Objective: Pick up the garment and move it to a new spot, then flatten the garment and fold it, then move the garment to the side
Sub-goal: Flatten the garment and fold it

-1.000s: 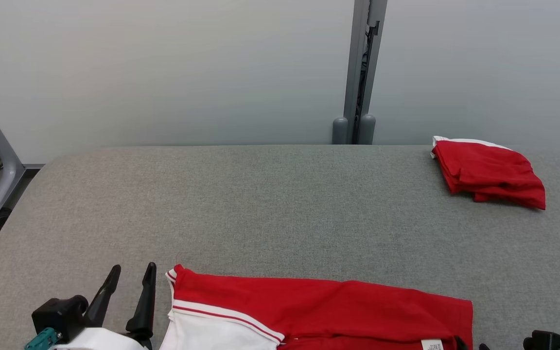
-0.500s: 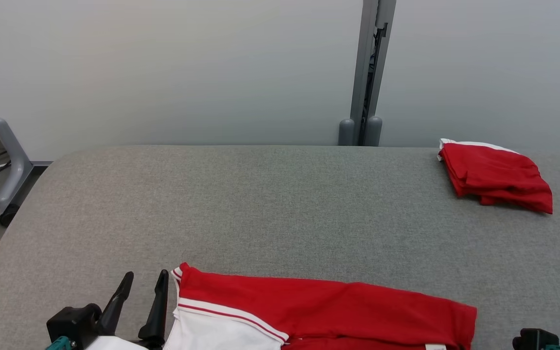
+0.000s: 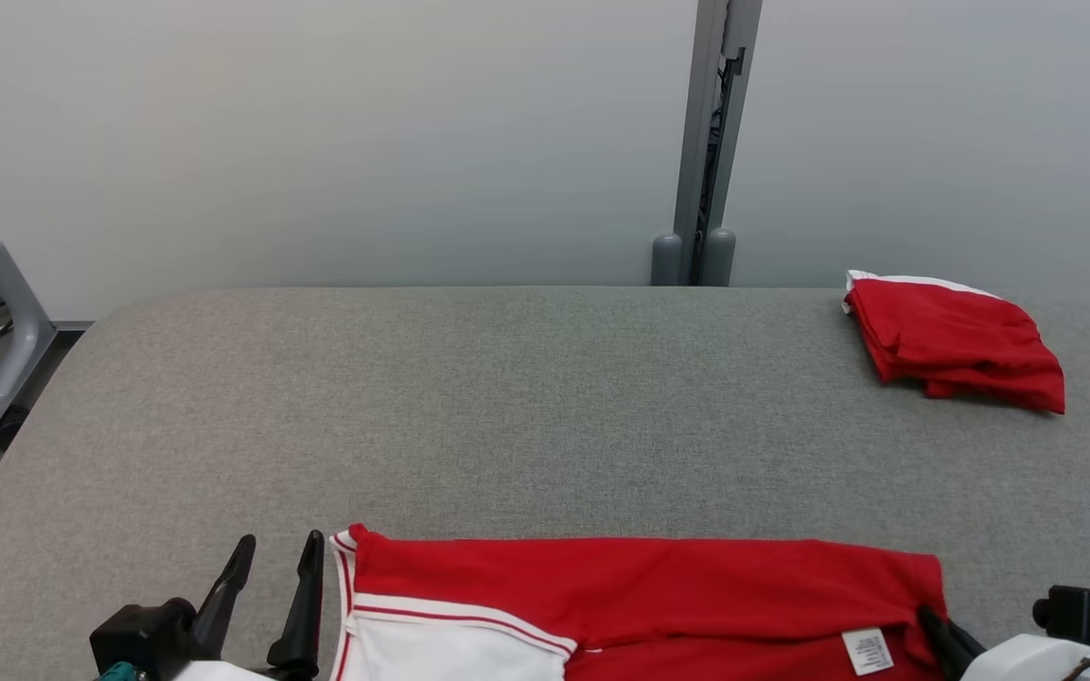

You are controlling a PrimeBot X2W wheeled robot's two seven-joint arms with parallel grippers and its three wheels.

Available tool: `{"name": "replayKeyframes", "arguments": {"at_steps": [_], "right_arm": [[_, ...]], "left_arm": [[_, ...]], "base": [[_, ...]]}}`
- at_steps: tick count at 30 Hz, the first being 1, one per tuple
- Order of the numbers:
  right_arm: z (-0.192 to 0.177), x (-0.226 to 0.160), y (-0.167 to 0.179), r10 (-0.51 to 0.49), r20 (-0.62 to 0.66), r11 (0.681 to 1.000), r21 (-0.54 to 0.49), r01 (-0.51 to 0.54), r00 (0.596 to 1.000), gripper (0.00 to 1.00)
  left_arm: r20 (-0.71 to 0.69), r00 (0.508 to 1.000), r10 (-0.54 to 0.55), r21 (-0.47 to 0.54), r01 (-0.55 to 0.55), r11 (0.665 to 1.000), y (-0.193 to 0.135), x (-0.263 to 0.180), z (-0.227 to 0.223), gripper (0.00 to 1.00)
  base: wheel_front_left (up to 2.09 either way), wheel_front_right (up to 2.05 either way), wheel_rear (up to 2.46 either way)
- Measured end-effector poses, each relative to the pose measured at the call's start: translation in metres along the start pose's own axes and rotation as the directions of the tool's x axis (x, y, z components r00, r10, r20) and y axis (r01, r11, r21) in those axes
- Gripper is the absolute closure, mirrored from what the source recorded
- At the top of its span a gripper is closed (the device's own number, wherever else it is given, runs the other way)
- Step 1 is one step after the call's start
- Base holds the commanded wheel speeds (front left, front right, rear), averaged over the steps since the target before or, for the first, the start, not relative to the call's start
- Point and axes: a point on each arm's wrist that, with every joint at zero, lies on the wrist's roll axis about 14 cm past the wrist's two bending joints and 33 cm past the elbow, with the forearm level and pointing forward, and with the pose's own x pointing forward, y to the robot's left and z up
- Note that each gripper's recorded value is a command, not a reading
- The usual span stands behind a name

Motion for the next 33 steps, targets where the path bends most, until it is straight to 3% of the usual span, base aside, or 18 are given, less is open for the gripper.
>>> {"name": "replayKeyframes", "arguments": {"at_steps": [9,16,25,33], "right_arm": [[0.036,-0.005,-0.042,-0.087,-0.014,0.994,-0.063,0.086,0.996,1.0],[0.082,-0.011,-0.074,-0.171,0.053,0.977,-0.119,0.176,0.984,1.0],[0.092,-0.018,-0.057,-0.114,0.017,0.976,-0.185,0.115,0.993,1.0],[0.106,-0.035,0.021,0.116,0.012,0.981,-0.158,-0.113,0.993,1.0]], "left_arm": [[-0.017,1.0,-0.011,0.007,0.011,1.0,-0.002,0.002,-0.005,0.0],[-0.021,1.0,-0.011,0.01,0.011,1.0,-0.002,0.002,-0.006,0.0],[-0.034,0.999,0.019,0.017,-0.019,1.0,0.008,-0.007,-0.009,0.0],[-0.034,0.999,0.031,0.018,-0.03,0.999,0.011,-0.012,-0.008,0.0]], "base": [[0.0,0.0,0.0],[0.0,0.0,0.0],[0.0,0.0,0.0],[0.0,0.0,0.0]]}}
